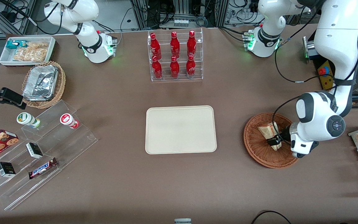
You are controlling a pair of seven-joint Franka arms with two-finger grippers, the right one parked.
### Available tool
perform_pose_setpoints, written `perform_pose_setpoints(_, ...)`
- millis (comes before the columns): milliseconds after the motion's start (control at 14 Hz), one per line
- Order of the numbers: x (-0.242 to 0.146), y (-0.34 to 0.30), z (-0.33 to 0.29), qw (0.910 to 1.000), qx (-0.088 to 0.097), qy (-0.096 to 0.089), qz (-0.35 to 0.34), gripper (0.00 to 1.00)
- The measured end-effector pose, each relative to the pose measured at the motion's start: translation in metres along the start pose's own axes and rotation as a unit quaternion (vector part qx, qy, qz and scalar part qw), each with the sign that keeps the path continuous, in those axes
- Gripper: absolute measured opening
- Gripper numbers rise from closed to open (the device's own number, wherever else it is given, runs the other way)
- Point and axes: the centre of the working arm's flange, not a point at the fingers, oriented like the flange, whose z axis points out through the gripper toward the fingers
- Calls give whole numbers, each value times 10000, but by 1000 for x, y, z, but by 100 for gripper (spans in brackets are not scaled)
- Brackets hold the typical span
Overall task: Place sandwich from basket to tray
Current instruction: 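Lower the left gripper onto the wrapped sandwich and close on it, then lift the sandwich and carry it over the cream tray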
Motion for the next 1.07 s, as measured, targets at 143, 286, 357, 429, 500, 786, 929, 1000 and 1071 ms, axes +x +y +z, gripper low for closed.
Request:
perform_pose_setpoints(143,-3,-4,13,10000,13,0,-12,91)
perform_pose_setpoints(286,-7,-5,20,10000,50,-54,1,70)
perform_pose_setpoints(357,-9,-4,21,10000,59,-62,17,58)
perform_pose_setpoints(429,-9,-3,20,10000,62,-52,56,49)
perform_pose_setpoints(500,-10,-1,17,9998,51,-28,172,40)
perform_pose_setpoints(786,-34,25,-37,9938,39,-159,1098,19)
perform_pose_setpoints(929,-70,73,-69,9867,-12,-245,1605,19)
perform_pose_setpoints(1000,-90,98,-74,9820,7,-243,1875,16)
perform_pose_setpoints(1071,-112,122,-71,9760,99,-216,2166,15)
